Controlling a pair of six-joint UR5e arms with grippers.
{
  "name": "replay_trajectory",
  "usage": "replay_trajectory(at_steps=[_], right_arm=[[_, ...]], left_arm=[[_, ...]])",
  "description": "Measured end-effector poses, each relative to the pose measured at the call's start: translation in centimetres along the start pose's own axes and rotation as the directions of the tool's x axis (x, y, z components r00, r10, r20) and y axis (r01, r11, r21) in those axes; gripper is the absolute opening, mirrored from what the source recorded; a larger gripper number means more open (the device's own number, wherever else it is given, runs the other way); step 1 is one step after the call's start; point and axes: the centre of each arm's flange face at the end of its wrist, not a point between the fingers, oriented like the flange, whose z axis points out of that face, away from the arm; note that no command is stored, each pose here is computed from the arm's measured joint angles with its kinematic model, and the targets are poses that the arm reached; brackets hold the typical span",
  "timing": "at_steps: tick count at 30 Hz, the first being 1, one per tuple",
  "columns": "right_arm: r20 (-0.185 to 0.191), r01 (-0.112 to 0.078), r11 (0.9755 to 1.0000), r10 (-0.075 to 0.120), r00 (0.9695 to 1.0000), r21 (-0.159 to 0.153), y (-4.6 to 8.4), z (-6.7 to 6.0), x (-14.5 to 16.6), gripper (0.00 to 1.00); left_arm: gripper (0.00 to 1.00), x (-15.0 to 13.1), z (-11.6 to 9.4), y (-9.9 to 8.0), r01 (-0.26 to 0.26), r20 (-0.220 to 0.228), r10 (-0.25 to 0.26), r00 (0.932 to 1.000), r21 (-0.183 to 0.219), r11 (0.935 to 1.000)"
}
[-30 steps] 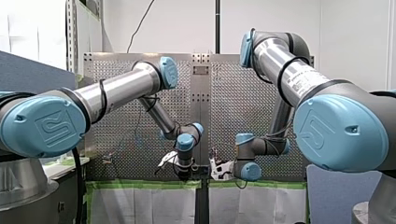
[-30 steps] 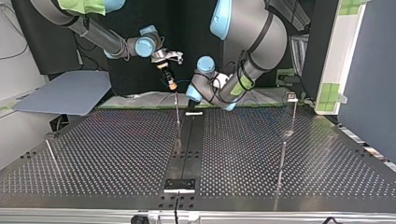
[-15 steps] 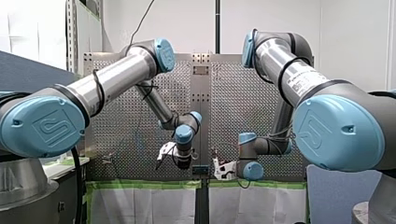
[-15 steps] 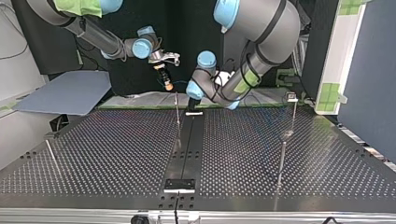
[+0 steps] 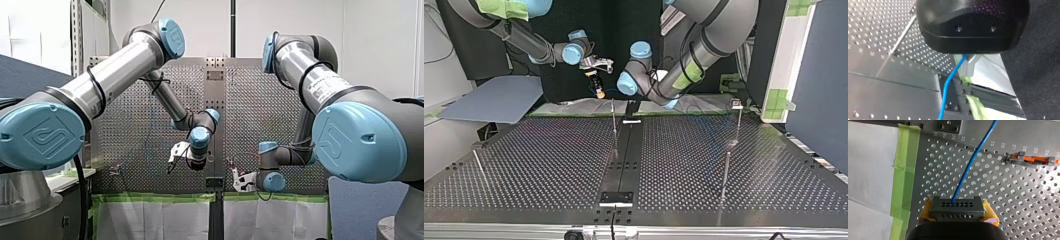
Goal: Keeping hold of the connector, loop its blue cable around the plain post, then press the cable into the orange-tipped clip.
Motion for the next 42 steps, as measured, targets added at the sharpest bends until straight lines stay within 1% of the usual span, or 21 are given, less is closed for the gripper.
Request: replay_trajectory(at_steps=[2, 5, 9, 13, 16, 22, 24, 27, 30, 34, 40, 42], right_arm=[[0.001, 0.000, 1.0000, 0.000, 1.0000, -0.001, 0.0, 0.0, 0.0, 0.00], [0.001, 0.000, 1.0000, 0.001, 1.0000, -0.005, 0.3, 0.1, 0.0, 0.00], [-0.001, -0.003, 0.9999, 0.003, 1.0000, -0.017, 1.0, 0.2, 0.1, 0.00], [0.000, -0.007, 0.9994, 0.008, 1.0000, -0.034, 1.8, 0.3, 0.1, 0.00], [0.005, -0.013, 0.9987, 0.013, 0.9999, -0.049, 2.6, 0.3, 0.0, 0.00], [0.002, -0.021, 0.9973, 0.021, 0.9998, -0.070, 4.0, 0.6, 0.1, 0.00], [0.000, -0.023, 0.9970, 0.023, 0.9997, -0.073, 4.3, 0.8, 0.2, 0.00], [-0.001, -0.024, 0.9970, 0.024, 0.9997, -0.074, 4.6, 1.0, 0.4, 0.00], [0.000, -0.025, 0.9972, 0.025, 0.9997, -0.070, 4.7, 1.2, 0.6, 0.00], [0.000, -0.026, 0.9978, 0.026, 0.9997, -0.061, 4.8, 1.5, 0.8, 0.00], [0.004, -0.028, 0.9977, 0.028, 0.9996, -0.062, 5.3, 1.8, 1.1, 0.00], [0.004, -0.029, 0.9975, 0.029, 0.9996, -0.065, 5.5, 1.9, 1.1, 0.00]], left_arm=[[0.00, 0.7, -0.6, -0.3, -0.005, 0.010, 0.005, 0.9999, -0.006, 1.0000], [0.00, 2.0, -1.4, -1.0, -0.014, 0.018, 0.014, 0.9997, -0.003, 0.9999], [0.00, 3.8, -2.6, -2.0, -0.018, 0.029, 0.018, 0.9994, 0.000, 0.9998], [0.00, 5.7, -3.7, -2.9, -0.025, 0.037, 0.024, 0.9990, 0.019, 0.9995], [0.00, 7.0, -3.9, -3.0, -0.025, 0.035, 0.024, 0.9991, 0.037, 0.9990], [0.00, 9.3, -3.9, -2.4, -0.020, 0.026, 0.019, 0.9995, 0.061, 0.9979], [0.00, 9.4, -3.8, -2.4, -0.014, 0.032, 0.012, 0.9994, 0.069, 0.9975], [0.00, 8.7, -3.3, -2.7, 0.008, 0.060, -0.014, 0.9981, 0.086, 0.9963], [0.00, 7.3, -2.6, -3.3, 0.040, 0.099, -0.051, 0.9938, 0.109, 0.9932], [0.00, 5.4, -1.7, -4.0, 0.087, 0.152, -0.109, 0.9824, 0.145, 0.9857], [0.00, 3.9, -0.6, -4.1, 0.131, 0.204, -0.165, 0.9650, 0.170, 0.9767], [0.00, 3.8, -0.1, -4.1, 0.140, 0.213, -0.176, 0.9610, 0.175, 0.9745]])
